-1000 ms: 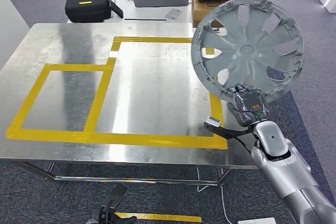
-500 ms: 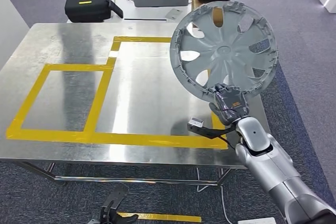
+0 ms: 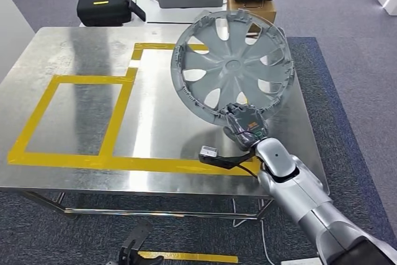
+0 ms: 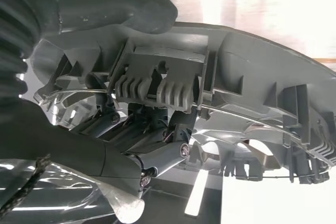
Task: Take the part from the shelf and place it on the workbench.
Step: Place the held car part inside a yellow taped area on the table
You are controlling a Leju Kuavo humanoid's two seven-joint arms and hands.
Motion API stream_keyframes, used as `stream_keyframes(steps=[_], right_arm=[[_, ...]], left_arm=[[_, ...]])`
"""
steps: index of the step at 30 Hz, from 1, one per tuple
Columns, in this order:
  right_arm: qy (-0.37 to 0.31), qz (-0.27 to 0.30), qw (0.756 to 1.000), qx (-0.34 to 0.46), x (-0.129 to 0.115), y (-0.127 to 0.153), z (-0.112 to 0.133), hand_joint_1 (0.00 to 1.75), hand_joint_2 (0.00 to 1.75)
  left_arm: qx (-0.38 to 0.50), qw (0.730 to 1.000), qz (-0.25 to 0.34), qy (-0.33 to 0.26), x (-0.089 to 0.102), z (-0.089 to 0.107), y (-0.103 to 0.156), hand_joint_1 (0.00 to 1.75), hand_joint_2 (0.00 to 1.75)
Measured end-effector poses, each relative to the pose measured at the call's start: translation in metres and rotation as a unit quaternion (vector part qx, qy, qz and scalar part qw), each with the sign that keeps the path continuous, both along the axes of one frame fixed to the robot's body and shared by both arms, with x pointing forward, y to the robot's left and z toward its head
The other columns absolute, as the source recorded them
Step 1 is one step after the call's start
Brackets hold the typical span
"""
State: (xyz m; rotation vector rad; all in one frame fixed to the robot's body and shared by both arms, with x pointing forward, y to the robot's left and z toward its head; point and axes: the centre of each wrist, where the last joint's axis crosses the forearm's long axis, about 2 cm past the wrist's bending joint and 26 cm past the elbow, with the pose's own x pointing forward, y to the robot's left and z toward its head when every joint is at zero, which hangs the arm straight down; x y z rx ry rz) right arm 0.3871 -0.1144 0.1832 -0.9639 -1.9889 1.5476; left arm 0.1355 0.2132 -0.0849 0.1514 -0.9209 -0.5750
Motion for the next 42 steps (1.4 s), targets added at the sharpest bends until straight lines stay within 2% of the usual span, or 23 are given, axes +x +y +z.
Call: stream_keyframes(steps=[15,42], right_arm=[[0.011,0.029,0.999,-0.009,-0.007,0.025,-0.009,1.75,1.75],[0.019,0.031,0.998,-0.047,-0.008,0.024,-0.024,1.75,1.75]], left_arm=[[-0.011,1.000,-0.005,0.011,-0.009,-0.003,0.005,0.00,1.75],[-0.007,1.000,-0.008,-0.014,-0.015,-0.005,0.008,0.00,1.75]])
